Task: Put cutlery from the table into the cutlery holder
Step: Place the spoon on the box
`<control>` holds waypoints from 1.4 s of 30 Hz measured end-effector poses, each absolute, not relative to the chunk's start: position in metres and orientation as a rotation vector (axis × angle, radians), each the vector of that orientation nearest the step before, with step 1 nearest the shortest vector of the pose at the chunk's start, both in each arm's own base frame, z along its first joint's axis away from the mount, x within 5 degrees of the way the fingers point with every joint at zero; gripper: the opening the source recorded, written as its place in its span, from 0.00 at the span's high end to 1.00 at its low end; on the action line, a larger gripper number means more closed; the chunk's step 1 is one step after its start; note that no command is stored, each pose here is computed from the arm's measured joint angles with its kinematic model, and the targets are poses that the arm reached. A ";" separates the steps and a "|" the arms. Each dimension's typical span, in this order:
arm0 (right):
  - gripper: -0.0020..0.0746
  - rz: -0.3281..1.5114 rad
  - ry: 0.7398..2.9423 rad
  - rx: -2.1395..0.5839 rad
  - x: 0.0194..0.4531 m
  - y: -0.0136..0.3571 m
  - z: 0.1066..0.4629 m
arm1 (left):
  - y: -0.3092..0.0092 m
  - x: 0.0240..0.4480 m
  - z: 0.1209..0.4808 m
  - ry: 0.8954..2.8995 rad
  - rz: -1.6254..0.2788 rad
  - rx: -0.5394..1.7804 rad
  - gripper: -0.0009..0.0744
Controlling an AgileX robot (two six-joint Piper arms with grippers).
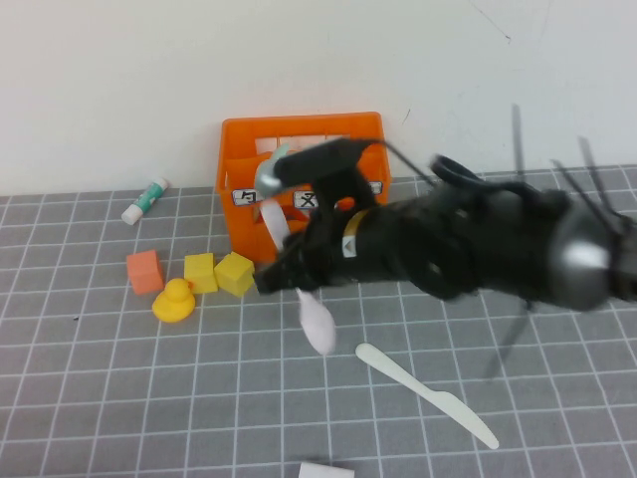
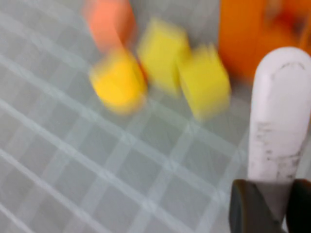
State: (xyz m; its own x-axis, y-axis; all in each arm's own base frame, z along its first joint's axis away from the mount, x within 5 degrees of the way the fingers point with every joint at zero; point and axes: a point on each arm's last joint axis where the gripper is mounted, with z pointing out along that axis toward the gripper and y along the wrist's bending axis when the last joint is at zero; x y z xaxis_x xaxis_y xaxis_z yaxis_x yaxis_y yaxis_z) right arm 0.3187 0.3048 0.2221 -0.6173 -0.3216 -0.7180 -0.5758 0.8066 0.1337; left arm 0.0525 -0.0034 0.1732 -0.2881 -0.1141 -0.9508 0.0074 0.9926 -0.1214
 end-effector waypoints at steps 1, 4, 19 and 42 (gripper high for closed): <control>0.77 0.500 2.205 -0.640 0.316 0.303 0.226 | -0.003 0.053 0.173 1.860 -0.118 -0.077 0.99; 0.77 0.605 1.990 -0.583 0.316 0.304 0.242 | -0.003 0.053 0.173 1.860 -0.118 -0.077 0.99; 0.77 0.615 1.427 -0.463 0.351 0.329 0.265 | -0.003 0.053 0.173 1.860 -0.121 -0.081 0.99; 0.74 0.457 1.488 -0.539 0.419 0.346 0.214 | -0.003 0.053 0.173 1.860 -0.121 -0.081 0.99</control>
State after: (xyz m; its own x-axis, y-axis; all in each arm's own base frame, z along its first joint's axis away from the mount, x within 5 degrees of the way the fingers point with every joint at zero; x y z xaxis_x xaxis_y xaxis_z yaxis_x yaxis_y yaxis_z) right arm 0.4189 0.3463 0.2137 0.0384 -0.0415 -0.9984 -0.5945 0.8021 -0.0562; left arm 0.0525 -0.0034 0.1732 -0.2882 -0.1178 -0.9503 0.0064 0.9921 -0.1249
